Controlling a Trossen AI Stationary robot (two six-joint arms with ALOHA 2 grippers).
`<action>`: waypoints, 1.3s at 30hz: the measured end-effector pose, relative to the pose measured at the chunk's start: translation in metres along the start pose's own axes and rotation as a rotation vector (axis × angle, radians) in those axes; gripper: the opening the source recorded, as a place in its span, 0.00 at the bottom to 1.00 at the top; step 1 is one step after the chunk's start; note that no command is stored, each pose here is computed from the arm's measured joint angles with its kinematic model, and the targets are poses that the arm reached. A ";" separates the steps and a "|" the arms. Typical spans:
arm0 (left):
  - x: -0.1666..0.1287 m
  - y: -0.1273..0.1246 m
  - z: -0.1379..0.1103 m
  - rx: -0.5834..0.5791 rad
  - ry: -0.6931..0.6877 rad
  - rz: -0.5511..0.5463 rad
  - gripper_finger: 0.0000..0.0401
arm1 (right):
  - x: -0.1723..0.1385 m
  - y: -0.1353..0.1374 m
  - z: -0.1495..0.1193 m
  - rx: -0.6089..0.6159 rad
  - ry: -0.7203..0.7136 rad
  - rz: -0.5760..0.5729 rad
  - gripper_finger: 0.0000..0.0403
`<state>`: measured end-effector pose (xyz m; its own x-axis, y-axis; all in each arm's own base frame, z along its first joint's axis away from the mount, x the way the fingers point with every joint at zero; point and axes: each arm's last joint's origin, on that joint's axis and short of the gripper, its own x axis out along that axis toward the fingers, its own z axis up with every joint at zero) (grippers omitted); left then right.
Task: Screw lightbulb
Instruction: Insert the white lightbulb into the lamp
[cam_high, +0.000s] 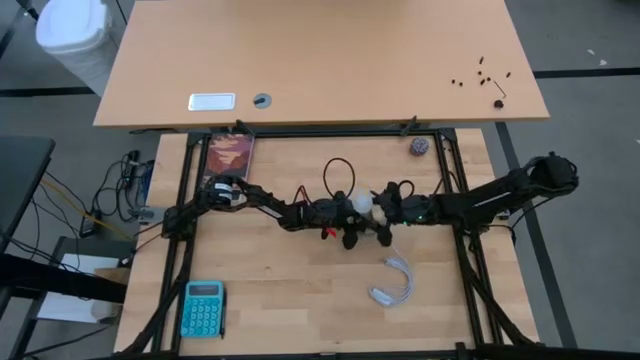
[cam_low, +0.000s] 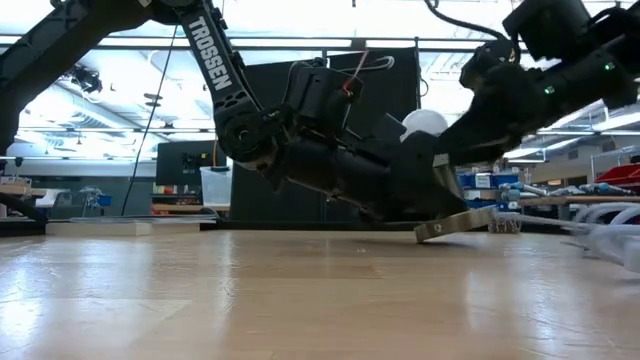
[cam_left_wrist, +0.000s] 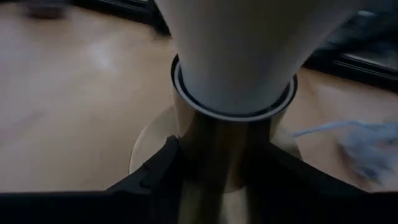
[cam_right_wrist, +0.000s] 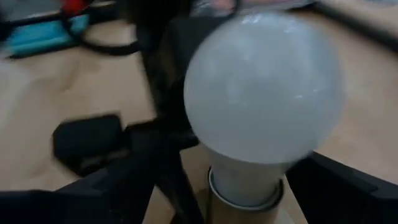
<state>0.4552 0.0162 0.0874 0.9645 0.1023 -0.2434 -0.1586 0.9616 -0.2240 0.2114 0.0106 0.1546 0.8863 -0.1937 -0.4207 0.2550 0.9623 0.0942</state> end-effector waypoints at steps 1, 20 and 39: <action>0.000 -0.001 0.000 0.009 0.007 -0.035 0.46 | 0.001 0.000 -0.002 0.012 0.016 0.044 0.84; 0.000 -0.005 0.000 0.037 0.017 -0.154 0.46 | 0.010 -0.009 0.002 -0.029 -0.106 0.077 0.73; 0.000 -0.006 0.003 0.042 0.013 -0.148 0.46 | 0.023 -0.008 -0.007 -0.016 -0.115 0.094 0.45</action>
<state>0.4563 0.0114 0.0918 0.9738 -0.0445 -0.2231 -0.0056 0.9757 -0.2191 0.2270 -0.0005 0.1380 0.9447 -0.1227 -0.3042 0.1638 0.9799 0.1135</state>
